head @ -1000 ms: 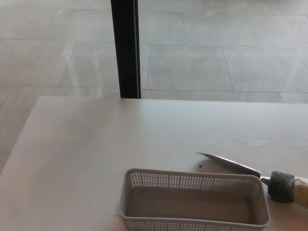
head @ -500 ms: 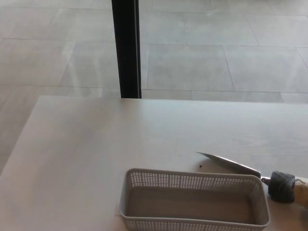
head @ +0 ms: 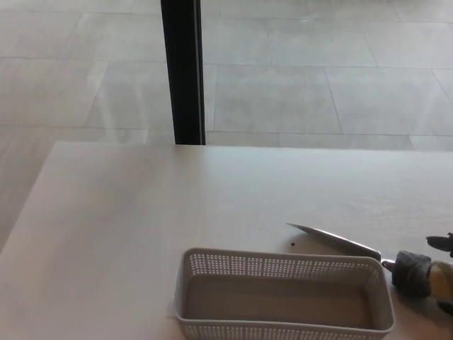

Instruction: A garden tool is kept on the righthand side and a container is kept on the lefthand side on a desk infront of the robot. the robot uses its right hand to pick up the garden tool and makes a scooping motion inside the container

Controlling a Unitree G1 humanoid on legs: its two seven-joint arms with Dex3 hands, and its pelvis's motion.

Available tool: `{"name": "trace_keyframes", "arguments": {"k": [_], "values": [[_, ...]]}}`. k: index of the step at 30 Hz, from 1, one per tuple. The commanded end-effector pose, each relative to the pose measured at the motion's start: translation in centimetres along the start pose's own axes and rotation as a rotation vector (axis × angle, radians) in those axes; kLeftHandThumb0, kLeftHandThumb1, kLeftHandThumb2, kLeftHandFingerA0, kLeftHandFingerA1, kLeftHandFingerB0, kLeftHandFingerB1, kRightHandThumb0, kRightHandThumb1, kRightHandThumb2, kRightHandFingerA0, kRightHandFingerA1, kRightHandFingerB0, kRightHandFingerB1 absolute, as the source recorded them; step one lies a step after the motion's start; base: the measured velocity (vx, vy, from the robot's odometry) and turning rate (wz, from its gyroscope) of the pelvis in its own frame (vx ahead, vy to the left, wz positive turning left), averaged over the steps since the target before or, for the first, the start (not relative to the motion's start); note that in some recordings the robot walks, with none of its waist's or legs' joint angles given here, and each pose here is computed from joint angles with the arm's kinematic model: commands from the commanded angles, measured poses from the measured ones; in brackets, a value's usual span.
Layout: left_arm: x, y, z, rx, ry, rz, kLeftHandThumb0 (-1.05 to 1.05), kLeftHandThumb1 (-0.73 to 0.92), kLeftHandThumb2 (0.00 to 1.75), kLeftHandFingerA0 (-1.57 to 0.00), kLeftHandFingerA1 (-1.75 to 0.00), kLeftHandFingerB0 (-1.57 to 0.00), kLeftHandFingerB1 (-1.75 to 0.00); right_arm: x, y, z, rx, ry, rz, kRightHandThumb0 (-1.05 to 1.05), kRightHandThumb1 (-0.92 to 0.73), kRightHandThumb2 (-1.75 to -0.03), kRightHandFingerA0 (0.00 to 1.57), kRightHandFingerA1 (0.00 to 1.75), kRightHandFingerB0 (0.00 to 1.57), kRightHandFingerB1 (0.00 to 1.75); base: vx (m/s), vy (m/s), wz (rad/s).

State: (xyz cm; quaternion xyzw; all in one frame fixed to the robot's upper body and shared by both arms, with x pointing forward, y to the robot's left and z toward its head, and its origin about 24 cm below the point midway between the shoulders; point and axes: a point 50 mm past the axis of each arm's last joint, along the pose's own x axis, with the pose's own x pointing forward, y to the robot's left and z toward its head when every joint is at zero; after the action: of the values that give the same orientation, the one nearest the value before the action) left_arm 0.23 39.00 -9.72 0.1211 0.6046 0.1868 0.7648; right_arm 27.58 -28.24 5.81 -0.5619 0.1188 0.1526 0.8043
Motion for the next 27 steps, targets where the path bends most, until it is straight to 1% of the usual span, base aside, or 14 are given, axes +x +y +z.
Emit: {"name": "trace_keyframes", "arguments": {"k": [1,3,6,8,9,10,11,17,18,19,20,21,24,27], "values": [[-0.2,0.8,0.1,-0.004,-0.010,0.024,-0.74,-0.03,1.17,-0.96,-1.10,-0.76,-1.02,0.6,0.2,-1.2,-0.207,0.058,0.059,-0.92,-0.67,-1.05,0.03,0.27,0.11,0.27,0.00,0.000,0.00],[-0.2,0.8,0.1,-0.014,-0.007,0.014,-0.73,-0.03,1.16,-0.91,-1.10,-0.75,-1.01,0.9,0.6,-1.5,-0.242,0.081,0.075,-0.91,-0.66,-1.04,0.02,0.27,0.12,0.28,0.00,0.000,0.00],[-0.2,0.7,0.0,-0.028,-0.008,0.009,-0.67,0.02,1.10,-1.04,-1.13,-0.81,-0.99,1.0,1.1,-1.8,-0.272,0.099,0.090,-0.79,-0.57,-0.98,0.02,0.38,0.08,0.35,0.00,0.000,0.00],[-0.2,0.6,-0.1,-0.014,0.002,0.003,-0.67,-0.01,1.11,-0.90,-1.05,-0.76,-0.95,1.2,1.9,-2.2,-0.304,0.124,0.104,-0.72,-0.52,-0.90,0.03,0.47,0.08,0.42,0.00,0.000,0.00],[-0.2,0.6,-0.1,-0.011,0.001,-0.001,-0.68,0.00,1.10,-0.90,-1.05,-0.77,-0.95,1.3,2.2,-2.2,-0.309,0.131,0.102,-0.37,-0.46,-1.02,0.04,0.55,0.00,0.49,0.00,0.000,0.00],[-0.2,0.6,-0.1,-0.011,0.000,-0.001,-0.68,0.00,1.10,-0.90,-1.05,-0.77,-0.95,1.3,2.2,-2.2,-0.311,0.132,0.101,-0.37,-0.46,-1.02,0.04,0.55,0.00,0.49,0.00,0.000,0.00],[-0.2,0.6,-0.1,0.006,0.001,-0.001,-0.72,-0.03,1.15,-0.86,-1.08,-0.77,-0.99,1.4,2.5,-2.3,-0.305,0.139,0.095,-0.60,-0.68,-0.61,0.09,0.50,0.19,0.31,0.00,0.000,0.00],[-0.2,0.5,-0.4,-0.005,0.005,0.003,-0.68,-0.03,1.08,-0.95,-1.04,-0.81,-0.95,1.6,3.7,-2.4,-0.256,0.146,0.057,-0.50,-0.69,-0.60,0.28,0.56,0.27,0.33,0.00,0.000,0.00],[-0.2,0.5,-0.3,-0.004,0.008,0.006,-0.67,-0.01,1.08,-0.93,-1.03,-0.80,-0.94,1.6,3.8,-2.3,-0.249,0.130,0.061,-0.46,-0.70,-0.61,0.46,0.86,0.28,0.32,0.00,0.000,0.00],[-0.2,0.5,-0.3,-0.005,0.012,0.005,-0.67,-0.01,1.07,-0.90,-1.03,-0.78,-0.94,1.7,4.0,-2.2,-0.239,0.110,0.066,-0.49,-0.55,-0.85,0.66,0.83,0.24,0.46,0.00,0.000,0.00],[-0.1,0.5,-0.2,0.001,0.014,0.005,-0.65,-0.01,1.09,-0.93,-1.03,-0.78,-0.94,1.6,4.2,-2.1,-0.241,0.082,0.061,-0.41,-0.70,-0.61,0.77,1.08,0.34,0.35,0.00,0.000,0.00],[-0.1,0.5,-0.2,-0.005,0.011,0.003,-0.65,-0.01,1.10,-0.92,-1.04,-0.78,-0.95,1.5,4.5,-2.0,-0.249,0.063,0.065,-0.39,-0.71,-0.61,0.83,1.22,0.37,0.36,0.00,0.000,0.00],[-0.2,0.5,-0.2,-0.025,0.007,-0.003,-0.62,-0.04,1.11,-0.93,-1.05,-0.79,-0.95,1.4,5.0,-2.0,-0.263,0.052,0.080,-0.38,-0.73,-0.61,0.81,1.34,0.44,0.37,0.00,0.000,0.00],[-0.2,0.5,-0.2,-0.002,0.011,0.001,-0.68,0.00,1.07,-0.90,-1.03,-0.79,-0.94,1.0,6.1,-1.8,-0.290,0.026,0.091,-0.35,-0.77,-0.65,0.75,1.29,0.63,0.43,0.00,0.000,0.00]]}}
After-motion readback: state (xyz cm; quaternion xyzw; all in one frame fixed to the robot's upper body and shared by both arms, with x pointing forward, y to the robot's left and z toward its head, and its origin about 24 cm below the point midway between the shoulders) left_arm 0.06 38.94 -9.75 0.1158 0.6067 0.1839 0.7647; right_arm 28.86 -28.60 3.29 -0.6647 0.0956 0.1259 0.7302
